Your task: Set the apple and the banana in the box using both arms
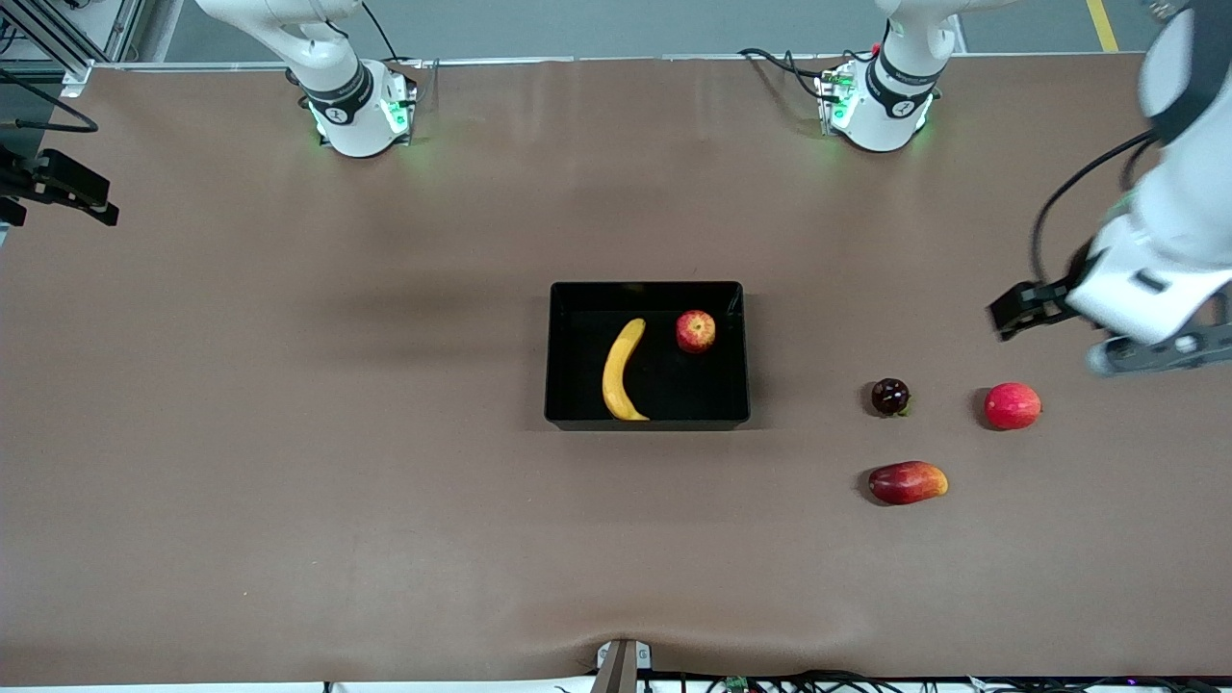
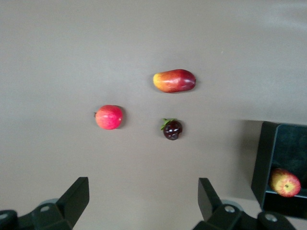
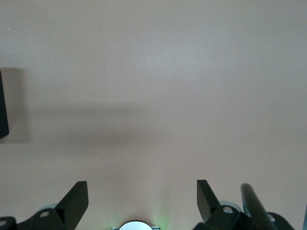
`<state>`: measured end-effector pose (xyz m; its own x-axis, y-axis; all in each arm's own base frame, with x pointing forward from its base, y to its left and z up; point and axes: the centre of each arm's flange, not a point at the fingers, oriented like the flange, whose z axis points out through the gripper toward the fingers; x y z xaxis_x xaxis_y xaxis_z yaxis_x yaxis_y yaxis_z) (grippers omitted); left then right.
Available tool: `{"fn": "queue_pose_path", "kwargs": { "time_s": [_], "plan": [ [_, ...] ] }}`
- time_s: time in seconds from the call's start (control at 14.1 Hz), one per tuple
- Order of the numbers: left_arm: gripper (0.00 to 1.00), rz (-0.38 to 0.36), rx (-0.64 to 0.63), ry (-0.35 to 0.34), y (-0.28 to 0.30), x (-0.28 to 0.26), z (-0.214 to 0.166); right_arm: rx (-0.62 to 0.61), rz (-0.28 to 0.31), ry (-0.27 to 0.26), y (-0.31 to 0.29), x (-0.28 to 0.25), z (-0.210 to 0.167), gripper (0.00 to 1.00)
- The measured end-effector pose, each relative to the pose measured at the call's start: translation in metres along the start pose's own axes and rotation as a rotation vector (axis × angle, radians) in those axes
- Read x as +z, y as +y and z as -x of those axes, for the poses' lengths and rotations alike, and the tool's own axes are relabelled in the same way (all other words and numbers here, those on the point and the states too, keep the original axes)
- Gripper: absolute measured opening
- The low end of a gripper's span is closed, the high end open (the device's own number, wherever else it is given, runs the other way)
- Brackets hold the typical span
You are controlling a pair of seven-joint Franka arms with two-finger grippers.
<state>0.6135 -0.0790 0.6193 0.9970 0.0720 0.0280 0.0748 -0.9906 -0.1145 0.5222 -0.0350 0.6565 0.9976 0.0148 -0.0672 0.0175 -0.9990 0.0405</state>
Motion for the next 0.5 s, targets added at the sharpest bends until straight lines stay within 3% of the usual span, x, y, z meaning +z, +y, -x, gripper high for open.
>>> {"fn": "queue_pose_path", "kwargs": {
  "time_s": [0.5],
  "plan": [
    [1.00, 0.007, 0.029, 0.015, -0.037, -0.024, 0.026, 0.000, 0.000, -0.001, 0.000, 0.000, 0.000, 1.00]
  ]
}}
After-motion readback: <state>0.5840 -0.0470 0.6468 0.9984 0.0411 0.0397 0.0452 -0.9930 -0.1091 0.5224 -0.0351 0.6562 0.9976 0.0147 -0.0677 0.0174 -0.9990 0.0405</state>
